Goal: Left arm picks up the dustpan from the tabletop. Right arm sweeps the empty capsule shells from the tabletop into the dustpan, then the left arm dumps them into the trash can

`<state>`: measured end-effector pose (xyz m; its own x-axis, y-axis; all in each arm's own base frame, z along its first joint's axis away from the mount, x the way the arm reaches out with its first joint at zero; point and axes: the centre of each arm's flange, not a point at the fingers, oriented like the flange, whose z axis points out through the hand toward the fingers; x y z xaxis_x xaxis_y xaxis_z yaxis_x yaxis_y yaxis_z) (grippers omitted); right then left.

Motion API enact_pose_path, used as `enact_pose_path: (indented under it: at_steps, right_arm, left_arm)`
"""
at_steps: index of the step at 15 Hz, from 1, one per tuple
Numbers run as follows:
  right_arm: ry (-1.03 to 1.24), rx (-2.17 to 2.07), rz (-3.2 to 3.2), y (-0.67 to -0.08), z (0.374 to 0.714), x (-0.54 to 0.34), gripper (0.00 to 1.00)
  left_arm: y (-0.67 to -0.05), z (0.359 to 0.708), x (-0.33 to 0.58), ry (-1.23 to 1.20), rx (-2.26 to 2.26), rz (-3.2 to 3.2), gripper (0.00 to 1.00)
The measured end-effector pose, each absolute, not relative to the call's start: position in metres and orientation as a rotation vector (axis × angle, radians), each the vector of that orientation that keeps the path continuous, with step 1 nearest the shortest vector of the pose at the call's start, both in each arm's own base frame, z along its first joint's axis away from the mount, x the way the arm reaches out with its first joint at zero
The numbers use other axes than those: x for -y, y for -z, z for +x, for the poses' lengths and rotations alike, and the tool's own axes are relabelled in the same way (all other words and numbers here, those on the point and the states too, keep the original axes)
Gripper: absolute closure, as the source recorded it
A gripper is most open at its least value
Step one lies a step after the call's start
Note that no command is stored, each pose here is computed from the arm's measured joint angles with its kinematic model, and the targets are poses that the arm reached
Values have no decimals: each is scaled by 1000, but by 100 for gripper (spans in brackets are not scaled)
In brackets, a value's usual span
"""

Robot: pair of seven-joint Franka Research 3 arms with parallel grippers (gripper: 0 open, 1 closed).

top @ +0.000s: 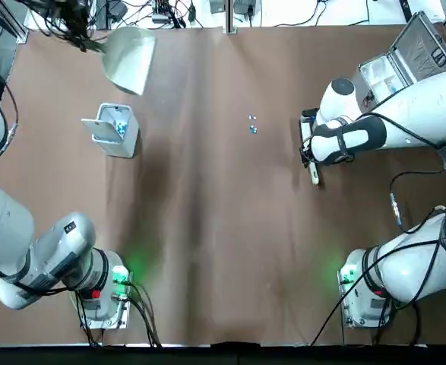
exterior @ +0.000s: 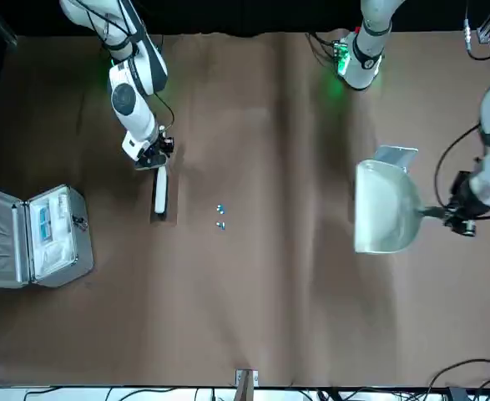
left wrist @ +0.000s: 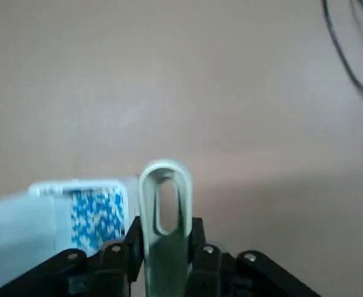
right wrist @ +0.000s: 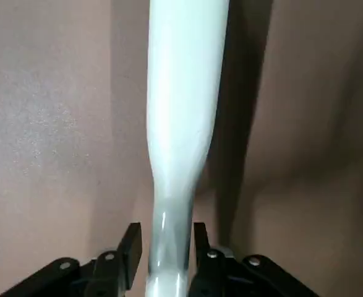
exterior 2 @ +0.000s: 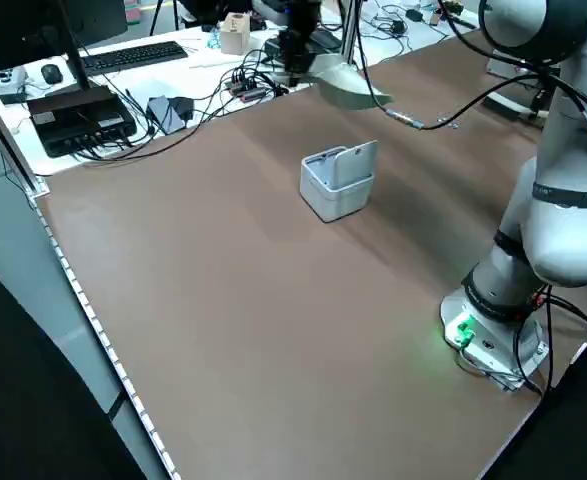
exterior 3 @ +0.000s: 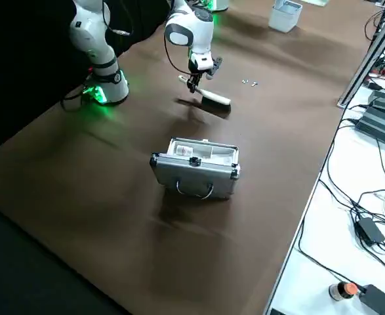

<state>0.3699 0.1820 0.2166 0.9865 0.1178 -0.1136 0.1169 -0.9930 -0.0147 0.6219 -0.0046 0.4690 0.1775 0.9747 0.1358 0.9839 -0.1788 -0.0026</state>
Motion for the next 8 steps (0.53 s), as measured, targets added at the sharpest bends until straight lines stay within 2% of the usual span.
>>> enact_pose_path:
  at_steps: [5,8]
  right_arm:
    - [-180,184,-3123,-216,370,-182,64]
    - [-179,178,-3123,-216,371,-181,65]
  left_arm:
    - [-441,605,113,184,1988,-2260,67]
    - [-409,595,168,230,2004,-2191,67]
